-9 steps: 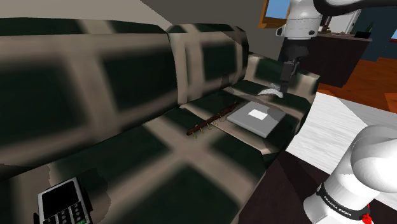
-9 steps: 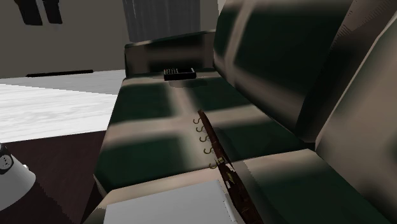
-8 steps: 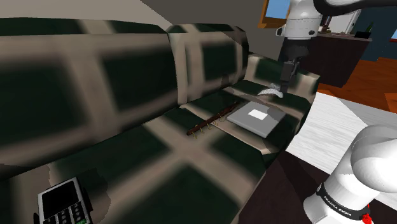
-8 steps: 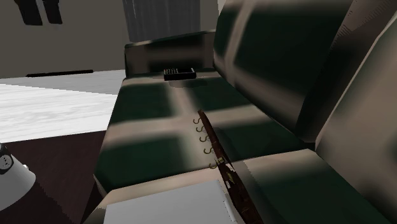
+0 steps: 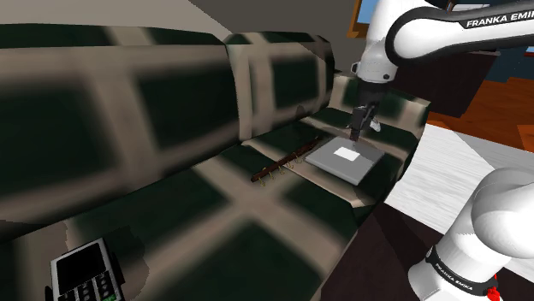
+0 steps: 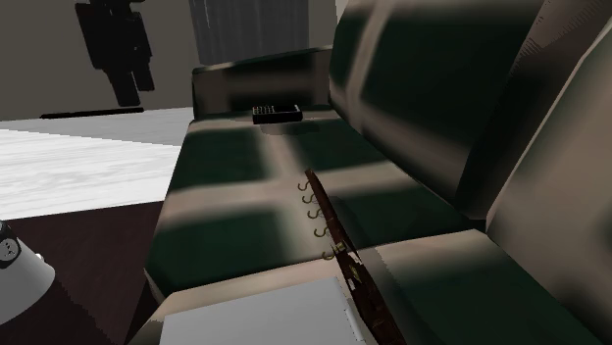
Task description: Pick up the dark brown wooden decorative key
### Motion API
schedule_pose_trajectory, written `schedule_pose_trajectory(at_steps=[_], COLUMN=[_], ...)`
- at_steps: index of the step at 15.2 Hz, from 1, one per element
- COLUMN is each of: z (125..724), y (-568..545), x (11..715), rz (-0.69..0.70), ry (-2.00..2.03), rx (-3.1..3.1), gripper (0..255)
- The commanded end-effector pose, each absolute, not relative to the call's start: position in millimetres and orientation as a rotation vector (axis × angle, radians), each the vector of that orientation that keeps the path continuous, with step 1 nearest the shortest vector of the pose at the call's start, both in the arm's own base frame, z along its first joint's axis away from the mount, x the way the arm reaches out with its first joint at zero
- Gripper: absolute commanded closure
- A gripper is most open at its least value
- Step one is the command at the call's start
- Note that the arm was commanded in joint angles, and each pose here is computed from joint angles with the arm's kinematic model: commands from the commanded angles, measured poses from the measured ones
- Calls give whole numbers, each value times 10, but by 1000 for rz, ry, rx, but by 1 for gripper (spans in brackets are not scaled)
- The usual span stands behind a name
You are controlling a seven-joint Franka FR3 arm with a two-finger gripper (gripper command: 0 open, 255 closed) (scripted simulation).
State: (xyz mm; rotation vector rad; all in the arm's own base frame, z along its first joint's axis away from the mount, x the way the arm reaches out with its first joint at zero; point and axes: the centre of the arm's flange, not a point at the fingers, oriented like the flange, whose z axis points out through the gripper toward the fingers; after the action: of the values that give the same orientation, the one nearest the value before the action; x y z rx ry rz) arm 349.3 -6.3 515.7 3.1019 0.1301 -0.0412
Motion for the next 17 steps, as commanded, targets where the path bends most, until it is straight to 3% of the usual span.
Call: schedule_pose_trajectory(at_steps=[1,17], z=[4966,3485], y=[-79,-312], x=[3632,4869], rz=[-1,273], ry=[120,38], rx=[3103,3097], gripper=[0,0])
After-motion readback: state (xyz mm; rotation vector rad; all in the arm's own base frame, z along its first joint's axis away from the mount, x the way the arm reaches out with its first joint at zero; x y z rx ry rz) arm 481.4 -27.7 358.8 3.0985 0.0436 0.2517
